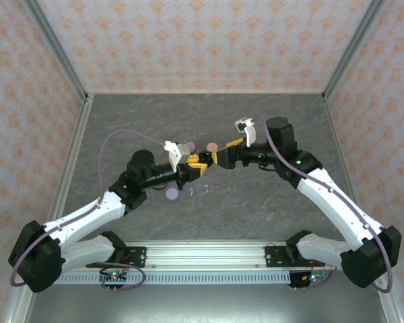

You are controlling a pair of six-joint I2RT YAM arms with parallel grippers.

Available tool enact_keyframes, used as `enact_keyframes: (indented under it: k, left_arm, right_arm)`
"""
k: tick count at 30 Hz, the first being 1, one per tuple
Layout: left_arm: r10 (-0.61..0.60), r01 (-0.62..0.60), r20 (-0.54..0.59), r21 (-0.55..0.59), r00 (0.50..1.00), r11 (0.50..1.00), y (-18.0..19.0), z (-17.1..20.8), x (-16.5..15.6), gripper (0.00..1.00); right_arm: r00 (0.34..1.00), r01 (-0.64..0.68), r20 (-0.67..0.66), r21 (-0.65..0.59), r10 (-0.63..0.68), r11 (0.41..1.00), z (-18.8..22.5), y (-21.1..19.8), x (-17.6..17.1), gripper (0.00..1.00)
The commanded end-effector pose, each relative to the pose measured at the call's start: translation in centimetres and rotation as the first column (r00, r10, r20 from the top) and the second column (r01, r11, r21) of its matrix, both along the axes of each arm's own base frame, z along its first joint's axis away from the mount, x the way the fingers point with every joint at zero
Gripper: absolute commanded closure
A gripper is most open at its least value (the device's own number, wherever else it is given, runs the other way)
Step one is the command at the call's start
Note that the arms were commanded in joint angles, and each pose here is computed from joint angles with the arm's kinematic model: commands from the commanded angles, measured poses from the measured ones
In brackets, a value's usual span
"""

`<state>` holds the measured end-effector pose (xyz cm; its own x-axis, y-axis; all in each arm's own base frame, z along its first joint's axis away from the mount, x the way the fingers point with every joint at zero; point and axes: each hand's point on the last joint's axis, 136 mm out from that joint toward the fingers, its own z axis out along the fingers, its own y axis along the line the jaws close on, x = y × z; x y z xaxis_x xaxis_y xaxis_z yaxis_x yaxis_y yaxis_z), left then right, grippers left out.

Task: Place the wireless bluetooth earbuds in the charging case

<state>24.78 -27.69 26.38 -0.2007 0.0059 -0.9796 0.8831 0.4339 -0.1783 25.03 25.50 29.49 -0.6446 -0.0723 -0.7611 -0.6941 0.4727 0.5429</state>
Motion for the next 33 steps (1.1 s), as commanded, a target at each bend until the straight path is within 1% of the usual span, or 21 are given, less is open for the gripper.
enact_keyframes:
  k: [1,4,7,10,14,19,21,23,27,29,31,33]
  left_arm:
    - [-0.005,0.007,0.046,-0.051,0.999,0.999,0.1,1.7,-0.5,1.00]
    - [-0.008,0.011,0.046,-0.057,0.999,0.998,0.0,1.8,-0.6,1.00]
    - [-0.011,0.014,0.042,-0.060,0.999,0.998,0.0,1.8,-0.5,1.00]
    - [-0.013,0.015,0.039,-0.060,0.999,0.998,-0.1,1.8,-0.5,1.00]
    - [-0.015,0.017,0.034,-0.057,0.999,0.998,-0.2,1.7,-0.4,1.00]
    - [-0.015,0.016,0.029,-0.047,0.999,0.999,-0.3,1.5,-0.2,1.00]
    - [-0.015,0.016,0.025,-0.042,1.000,0.999,-0.3,1.4,-0.2,1.00]
    - [-0.015,0.016,0.025,-0.040,1.000,0.999,-0.3,1.3,-0.2,1.00]
    - [-0.015,0.016,0.025,-0.041,1.000,0.999,-0.3,1.3,-0.2,1.00]
    - [-0.014,0.015,0.027,-0.041,1.000,0.999,-0.3,1.4,-0.2,1.00]
    - [-0.004,0.005,0.027,-0.041,1.000,0.999,-0.2,1.4,-0.1,1.00]
    - [0.021,-0.020,0.020,-0.033,1.000,0.999,0.0,1.3,0.2,1.00]
  right_arm:
    - [0.994,-0.096,-0.037,0.110,0.101,0.989,1.2,1.3,-1.1,0.10]
    - [0.984,-0.149,-0.078,0.163,0.163,0.975,1.2,2.2,-1.3,0.16]
    - [0.976,-0.180,-0.095,0.171,0.198,0.969,0.7,2.9,-1.5,0.18]
    - [0.965,-0.228,-0.086,0.187,0.247,0.956,1.2,3.8,-2.2,0.19]
    - [0.957,-0.271,-0.050,0.207,0.287,0.940,2.3,4.3,-2.9,0.20]
    - [0.956,-0.289,0.024,0.220,0.291,0.932,4.0,4.1,-3.3,0.21]
    - [0.956,-0.292,0.037,0.216,0.291,0.931,3.9,4.0,-3.3,0.22]
    - [0.954,-0.298,0.086,0.219,0.286,0.929,4.8,3.5,-4.1,0.22]
    - [0.956,-0.288,0.125,0.217,0.266,0.933,5.0,3.0,-4.6,0.22]
    - [0.963,-0.264,0.118,0.209,0.244,0.942,4.6,2.8,-4.4,0.21]
    - [0.974,-0.219,0.090,0.154,0.207,0.964,3.4,2.5,-3.8,0.21]
    - [0.991,-0.120,0.071,0.067,0.115,0.991,2.3,1.4,-2.5,0.20]
